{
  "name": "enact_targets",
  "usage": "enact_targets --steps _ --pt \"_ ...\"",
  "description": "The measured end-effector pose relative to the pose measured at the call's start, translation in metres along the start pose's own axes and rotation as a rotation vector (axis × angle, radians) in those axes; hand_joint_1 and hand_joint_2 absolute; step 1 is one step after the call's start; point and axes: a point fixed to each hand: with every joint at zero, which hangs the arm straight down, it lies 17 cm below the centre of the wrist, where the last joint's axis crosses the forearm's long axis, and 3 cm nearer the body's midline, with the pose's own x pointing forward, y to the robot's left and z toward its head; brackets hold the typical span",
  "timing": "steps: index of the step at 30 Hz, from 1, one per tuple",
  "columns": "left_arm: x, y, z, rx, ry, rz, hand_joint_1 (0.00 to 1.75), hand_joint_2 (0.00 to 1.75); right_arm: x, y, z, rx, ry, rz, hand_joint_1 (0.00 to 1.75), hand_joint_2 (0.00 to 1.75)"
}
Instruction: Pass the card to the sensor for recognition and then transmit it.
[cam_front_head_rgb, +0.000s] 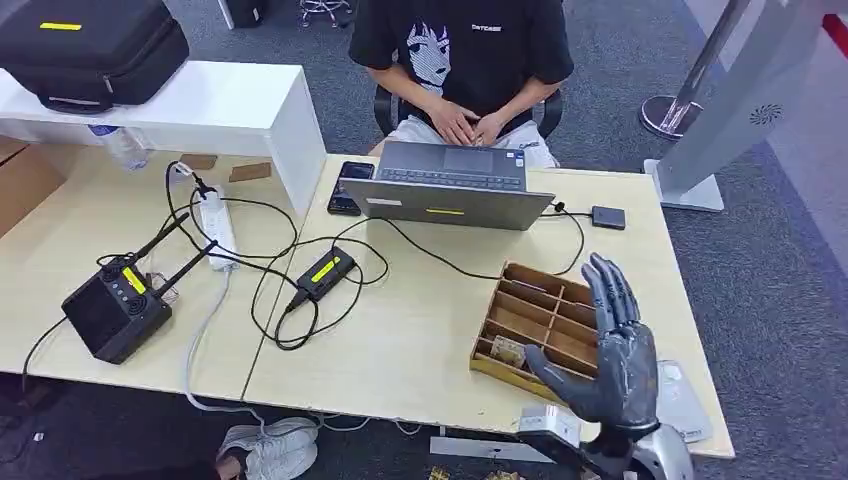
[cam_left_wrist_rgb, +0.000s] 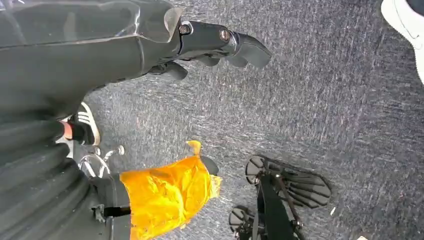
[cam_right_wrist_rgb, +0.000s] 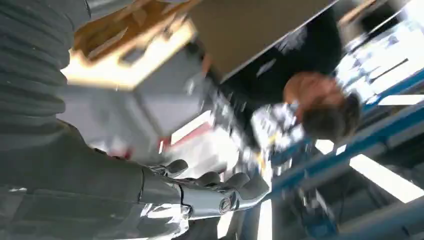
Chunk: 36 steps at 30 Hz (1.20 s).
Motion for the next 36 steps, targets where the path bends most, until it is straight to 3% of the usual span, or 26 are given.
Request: enact_targets --steps 4,8,27,36 --pt "0.000 -0.001 0.000 -0.003 -0.001 -0.013 0.00 1.75 -0.015 -0.014 0.010 -0.015 -0.017 0.280 0.00 1.75" --pt "0.002 -0.002 0.000 -0.007 -0.003 -0.020 0.00 1.75 -0.038 -0.017 0.014 -0.013 0.049 0.377 0.00 1.75" --pt "0.003 -0.006 0.000 -0.027 -0.001 -0.038 0.00 1.75 -0.170 0.027 0.052 0.156 0.371 0.407 0.00 1.75" --pt "0.004 -0.006 0.000 -0.027 -0.001 -0.040 0.00 1.75 -0.193 0.036 0.067 0.196 0.410 0.422 0.00 1.75"
